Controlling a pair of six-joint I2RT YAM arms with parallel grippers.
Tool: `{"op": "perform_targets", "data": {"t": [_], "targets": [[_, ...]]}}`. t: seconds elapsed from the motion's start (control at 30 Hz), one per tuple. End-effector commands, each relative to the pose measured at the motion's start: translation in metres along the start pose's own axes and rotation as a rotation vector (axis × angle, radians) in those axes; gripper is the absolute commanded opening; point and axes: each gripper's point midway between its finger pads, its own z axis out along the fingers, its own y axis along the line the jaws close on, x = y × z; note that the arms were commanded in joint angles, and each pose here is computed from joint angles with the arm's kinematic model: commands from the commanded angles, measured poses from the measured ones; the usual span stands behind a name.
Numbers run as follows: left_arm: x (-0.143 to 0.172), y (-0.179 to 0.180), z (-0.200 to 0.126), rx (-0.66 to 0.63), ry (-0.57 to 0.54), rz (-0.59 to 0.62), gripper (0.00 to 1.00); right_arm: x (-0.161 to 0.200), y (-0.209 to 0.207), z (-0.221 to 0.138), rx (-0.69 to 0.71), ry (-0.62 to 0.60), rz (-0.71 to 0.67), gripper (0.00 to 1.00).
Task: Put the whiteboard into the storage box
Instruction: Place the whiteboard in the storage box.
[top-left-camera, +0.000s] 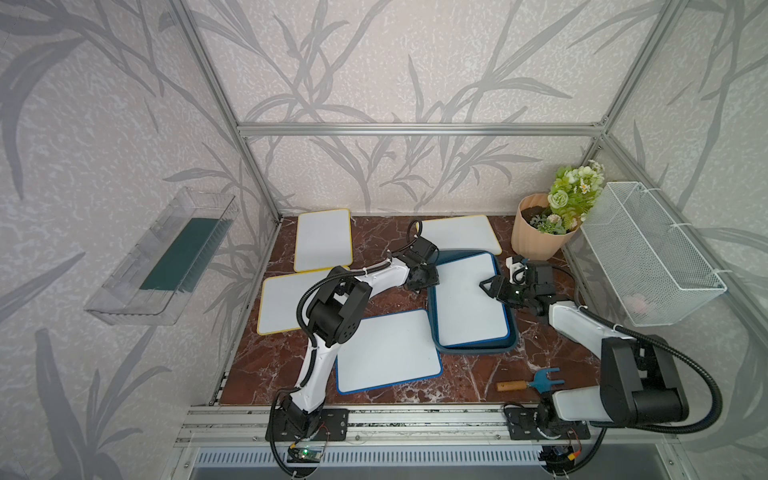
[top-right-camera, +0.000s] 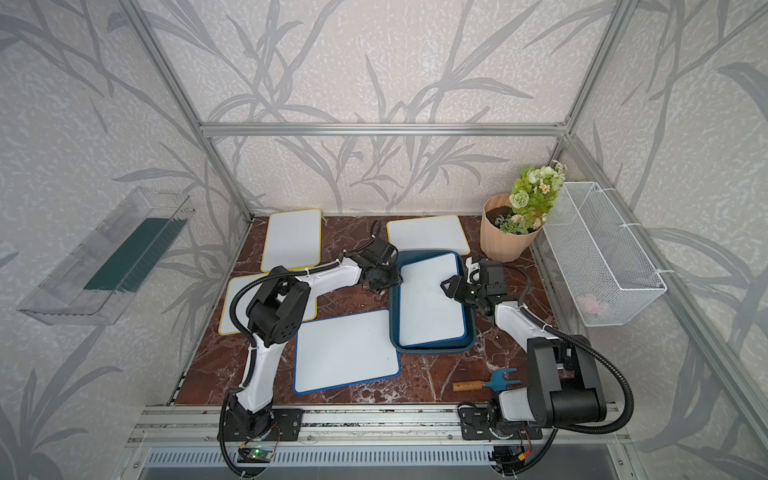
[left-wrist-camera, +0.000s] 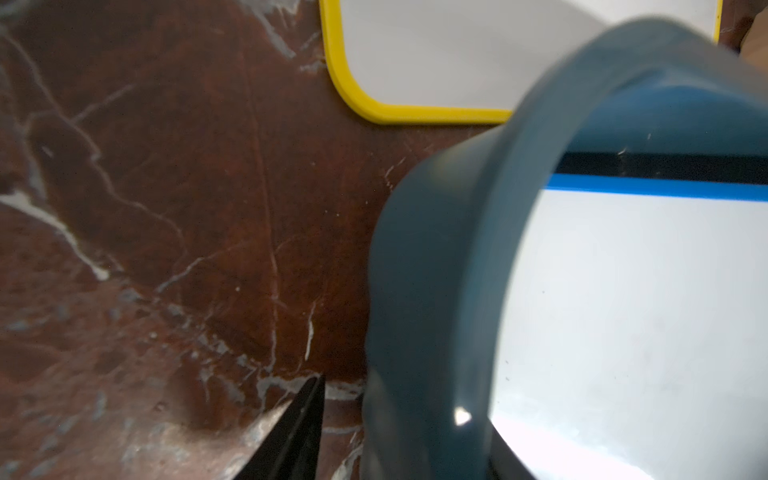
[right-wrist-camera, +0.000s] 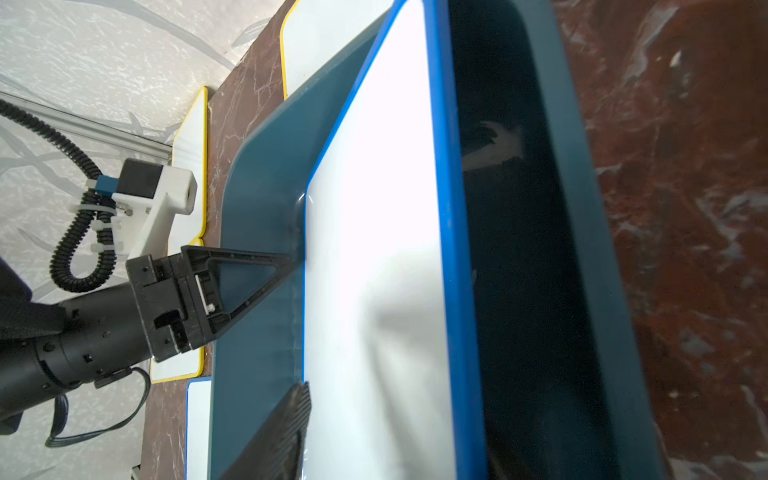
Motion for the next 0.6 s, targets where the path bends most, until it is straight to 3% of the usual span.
{"op": "perform_targets", "data": {"t": [0.0, 0.57], "targets": [[-0.001, -0.010, -0.009, 0.043, -0.010, -0.029, 0.49, -0.013, 0.002, -0.001, 0.028, -0.012, -0.066, 0.58], [0.008, -0.025, -0.005, 0.094, 0.011, -0.046, 0.49, -0.018, -0.042, 0.006, 0.278, 0.037, -0.089, 0.76]]}}
